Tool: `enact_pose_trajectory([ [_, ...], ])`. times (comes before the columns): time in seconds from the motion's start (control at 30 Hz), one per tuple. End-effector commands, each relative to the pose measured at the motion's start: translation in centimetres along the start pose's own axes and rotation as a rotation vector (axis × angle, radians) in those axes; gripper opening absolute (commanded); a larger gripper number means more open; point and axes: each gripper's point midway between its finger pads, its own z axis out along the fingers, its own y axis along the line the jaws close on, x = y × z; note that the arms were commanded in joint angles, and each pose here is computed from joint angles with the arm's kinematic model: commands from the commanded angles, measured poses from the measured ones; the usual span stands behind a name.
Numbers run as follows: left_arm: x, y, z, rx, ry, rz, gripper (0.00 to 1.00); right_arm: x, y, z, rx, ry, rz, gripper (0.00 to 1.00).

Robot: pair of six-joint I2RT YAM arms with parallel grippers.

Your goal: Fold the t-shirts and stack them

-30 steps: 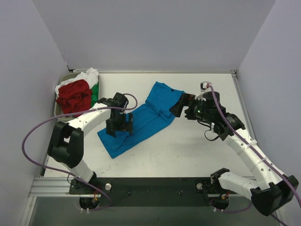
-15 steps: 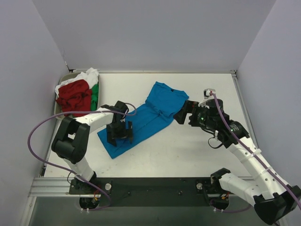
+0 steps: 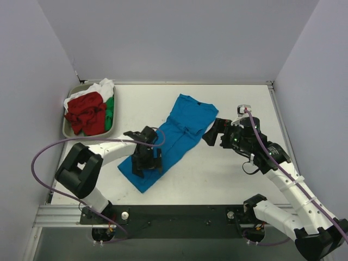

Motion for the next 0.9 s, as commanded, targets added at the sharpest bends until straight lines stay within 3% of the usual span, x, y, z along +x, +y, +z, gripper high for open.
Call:
enact_pose_trajectory([
  [0.0, 7.3, -4.2, 6.0, 0.098, 0.159, 0.006, 0.97, 0.0, -0.6, -0.2, 0.025, -0.007, -0.024, 1.00],
  [0.23, 14.9, -11.6, 9.0, 0.132, 0.238, 0.147, 0.97, -0.2, -1.4, -0.7, 0.049, -0.008, -0.013, 1.00],
  [0.57, 15.4, -20.5, 8.8, 0.257, 0.216, 0.242, 0.98, -0.3, -3.7, -1.5, 0.108, -0.018, 0.006, 1.00],
  [0.7, 14.4, -23.4, 6.0, 0.313, 0.172, 0.302, 0.97, -0.6, -5.2, -0.7, 0.152, -0.007, 0.044, 1.00],
  [0.87, 12.2, -26.9, -3.2, 0.408, 0.009, 0.378, 0.97, -1.5, -5.8, 1.6, 0.163, -0.003, 0.088, 1.00],
])
